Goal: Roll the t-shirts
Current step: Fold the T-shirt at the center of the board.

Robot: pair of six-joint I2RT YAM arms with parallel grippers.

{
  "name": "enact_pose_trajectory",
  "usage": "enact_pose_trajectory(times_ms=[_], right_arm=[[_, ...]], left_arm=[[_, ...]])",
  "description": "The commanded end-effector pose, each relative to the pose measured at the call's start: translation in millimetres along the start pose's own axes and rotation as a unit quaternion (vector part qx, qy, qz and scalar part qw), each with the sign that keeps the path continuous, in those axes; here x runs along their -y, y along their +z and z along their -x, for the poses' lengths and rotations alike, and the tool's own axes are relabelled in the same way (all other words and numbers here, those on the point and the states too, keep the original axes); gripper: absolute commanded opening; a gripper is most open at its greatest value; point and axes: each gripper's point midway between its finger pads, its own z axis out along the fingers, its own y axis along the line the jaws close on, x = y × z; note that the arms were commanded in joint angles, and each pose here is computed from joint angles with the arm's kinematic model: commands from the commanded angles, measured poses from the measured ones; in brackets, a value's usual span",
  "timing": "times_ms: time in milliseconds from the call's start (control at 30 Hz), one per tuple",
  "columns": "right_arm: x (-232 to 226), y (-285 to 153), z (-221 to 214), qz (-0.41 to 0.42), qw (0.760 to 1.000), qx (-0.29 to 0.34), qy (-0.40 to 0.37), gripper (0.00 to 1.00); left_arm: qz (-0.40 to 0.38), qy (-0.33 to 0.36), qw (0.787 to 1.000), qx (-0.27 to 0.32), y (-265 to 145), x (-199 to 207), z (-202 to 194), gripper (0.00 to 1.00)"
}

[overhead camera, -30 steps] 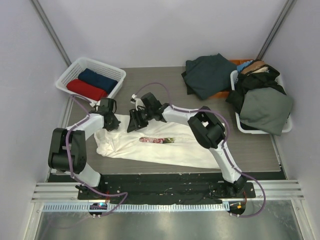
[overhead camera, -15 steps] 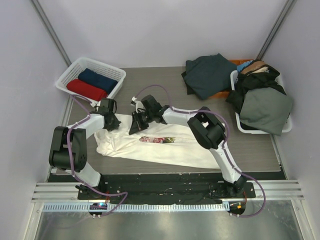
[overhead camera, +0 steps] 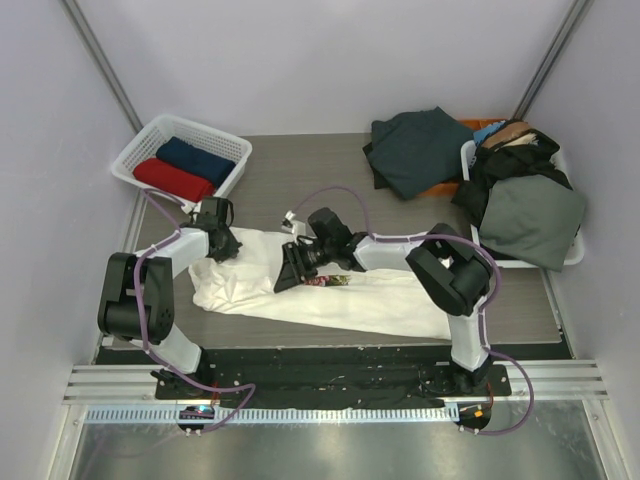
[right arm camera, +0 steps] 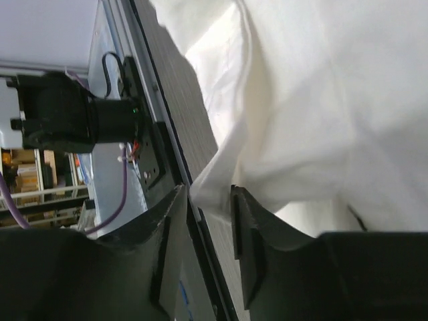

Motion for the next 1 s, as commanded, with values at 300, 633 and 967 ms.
enact_pose_trajectory(times_ms=[300, 633, 967], right_arm=[[-53, -28, 7, 0.027, 0.998, 0.03, -0.05, 0.57], [-48, 18, 82, 0.058, 0.988, 0.145, 0.007, 0.56], [-27, 74, 65, 0.07, 0.989, 0.123, 0.049, 0.55]], left_arm=[[-0.005, -0.005, 1.0, 0.009, -5, -4, 1, 0.0], [-0.01, -0.007, 1.0, 0.003, -3, -2, -1, 0.0], [-0.013, -0.003, 1.0, -0.002, -1, 1, -1, 0.0]])
